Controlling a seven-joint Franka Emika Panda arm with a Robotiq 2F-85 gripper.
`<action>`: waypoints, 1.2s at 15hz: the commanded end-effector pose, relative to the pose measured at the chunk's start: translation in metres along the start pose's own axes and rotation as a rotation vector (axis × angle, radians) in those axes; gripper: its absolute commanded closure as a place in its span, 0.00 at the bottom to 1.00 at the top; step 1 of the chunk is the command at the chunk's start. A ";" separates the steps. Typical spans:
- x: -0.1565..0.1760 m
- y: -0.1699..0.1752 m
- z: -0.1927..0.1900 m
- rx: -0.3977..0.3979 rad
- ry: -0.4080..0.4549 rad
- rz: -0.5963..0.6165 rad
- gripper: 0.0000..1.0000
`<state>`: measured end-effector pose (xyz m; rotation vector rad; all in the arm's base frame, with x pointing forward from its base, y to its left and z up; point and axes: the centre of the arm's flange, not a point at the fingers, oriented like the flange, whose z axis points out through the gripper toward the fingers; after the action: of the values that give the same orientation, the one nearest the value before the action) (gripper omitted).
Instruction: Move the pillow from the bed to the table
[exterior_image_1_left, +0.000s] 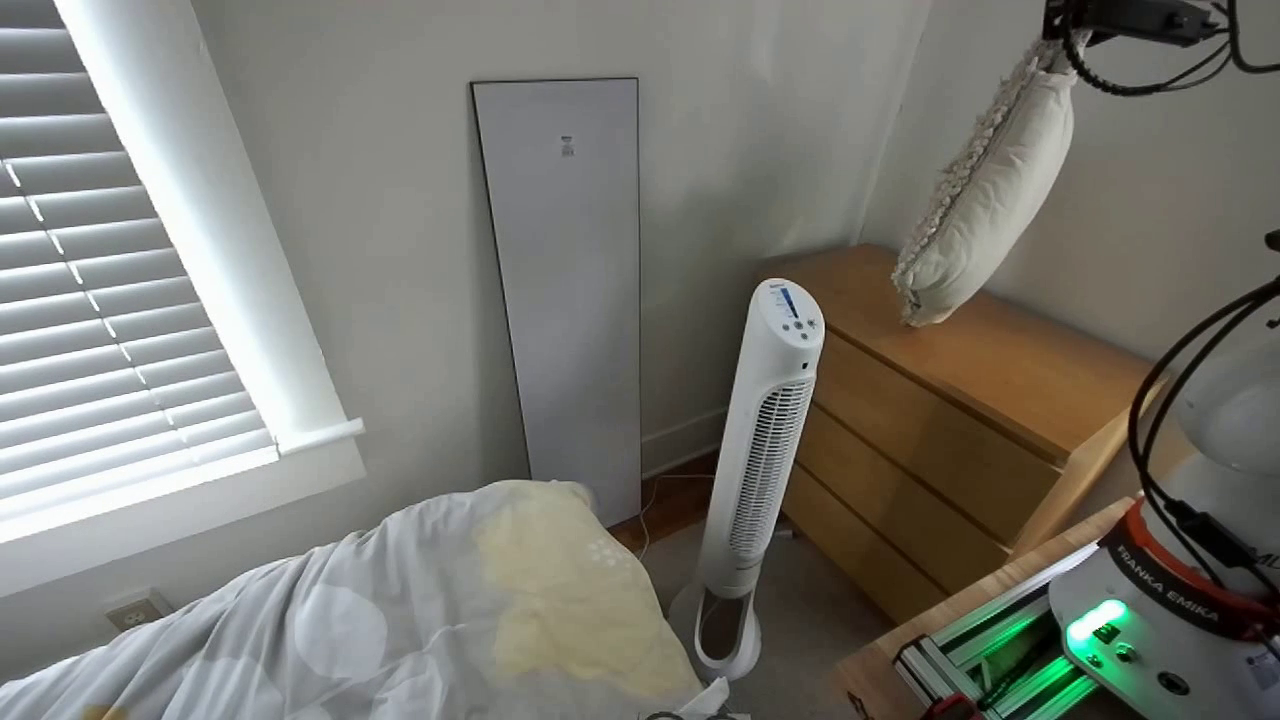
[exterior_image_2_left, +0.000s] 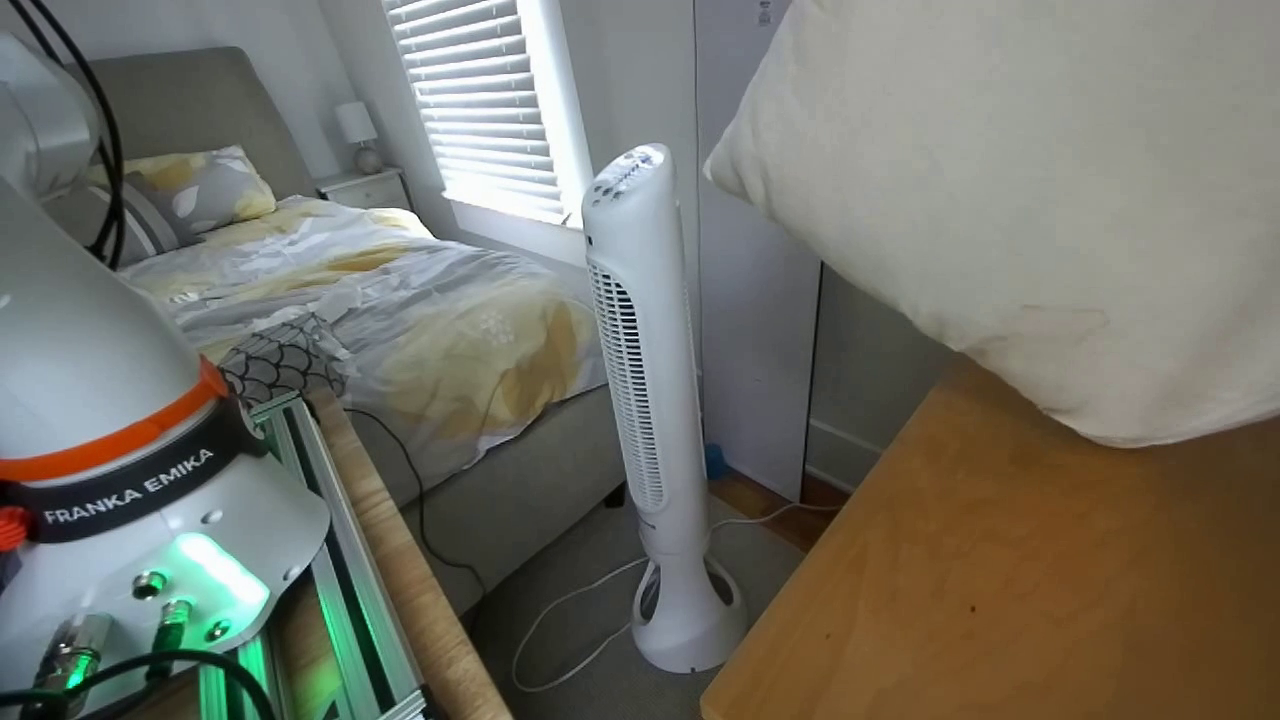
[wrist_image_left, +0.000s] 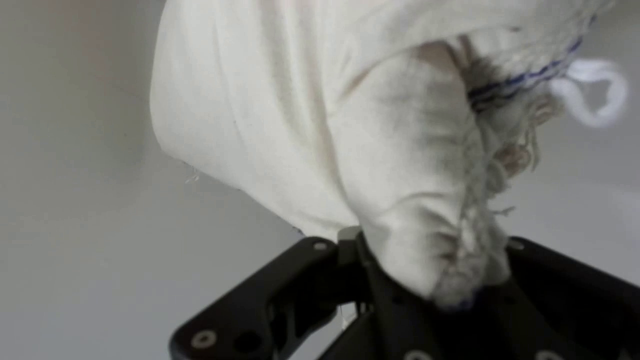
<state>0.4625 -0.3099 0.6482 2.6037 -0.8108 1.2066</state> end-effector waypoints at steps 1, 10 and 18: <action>0.019 -0.009 0.031 0.060 0.112 0.007 0.96; 0.077 -0.025 0.057 0.119 0.427 -0.027 0.96; -0.011 0.001 0.112 0.066 0.403 0.018 0.96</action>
<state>0.5648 -0.3234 0.6109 2.3146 -0.6556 1.7388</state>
